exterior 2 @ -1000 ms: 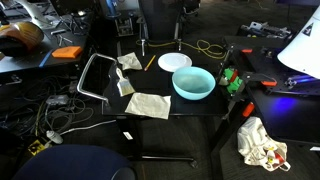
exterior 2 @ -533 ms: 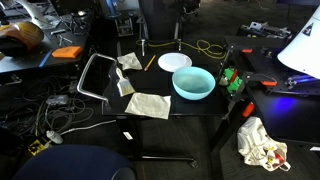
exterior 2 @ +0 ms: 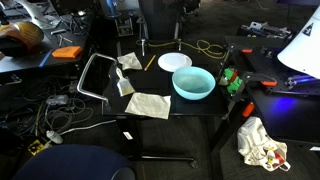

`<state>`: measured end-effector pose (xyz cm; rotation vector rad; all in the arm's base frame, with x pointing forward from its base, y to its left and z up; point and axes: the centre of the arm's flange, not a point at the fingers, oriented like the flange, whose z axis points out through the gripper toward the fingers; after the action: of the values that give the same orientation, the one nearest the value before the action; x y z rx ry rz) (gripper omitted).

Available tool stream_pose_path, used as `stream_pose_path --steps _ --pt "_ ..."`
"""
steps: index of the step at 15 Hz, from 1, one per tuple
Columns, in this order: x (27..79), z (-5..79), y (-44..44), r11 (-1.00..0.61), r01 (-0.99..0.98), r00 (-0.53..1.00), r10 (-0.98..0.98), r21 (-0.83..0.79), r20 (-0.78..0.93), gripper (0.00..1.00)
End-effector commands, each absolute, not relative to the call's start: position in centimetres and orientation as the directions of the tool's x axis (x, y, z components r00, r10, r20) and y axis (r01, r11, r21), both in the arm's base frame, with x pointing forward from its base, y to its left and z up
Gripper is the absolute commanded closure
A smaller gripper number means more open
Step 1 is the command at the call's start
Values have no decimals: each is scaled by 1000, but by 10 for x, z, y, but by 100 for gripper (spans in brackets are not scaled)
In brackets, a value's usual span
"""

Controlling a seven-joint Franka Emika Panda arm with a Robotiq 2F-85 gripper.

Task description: Put the pencil in the bowl

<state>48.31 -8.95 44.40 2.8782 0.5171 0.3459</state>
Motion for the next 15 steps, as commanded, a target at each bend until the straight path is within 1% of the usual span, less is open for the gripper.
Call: stream_pose_path --steps 1,4,8,9,10,15 --pt "515 422 -106 -859 480 850 506 181 147 0" --pt "530 394 -119 -793 588 788 606 158 110 0" --pt "540 364 -133 -686 712 676 727 147 119 0" --pt "541 358 -135 -675 726 664 738 135 120 0" --pt "528 365 -123 -711 690 703 703 135 105 0" --pt "534 354 -129 -685 717 678 728 126 99 0"
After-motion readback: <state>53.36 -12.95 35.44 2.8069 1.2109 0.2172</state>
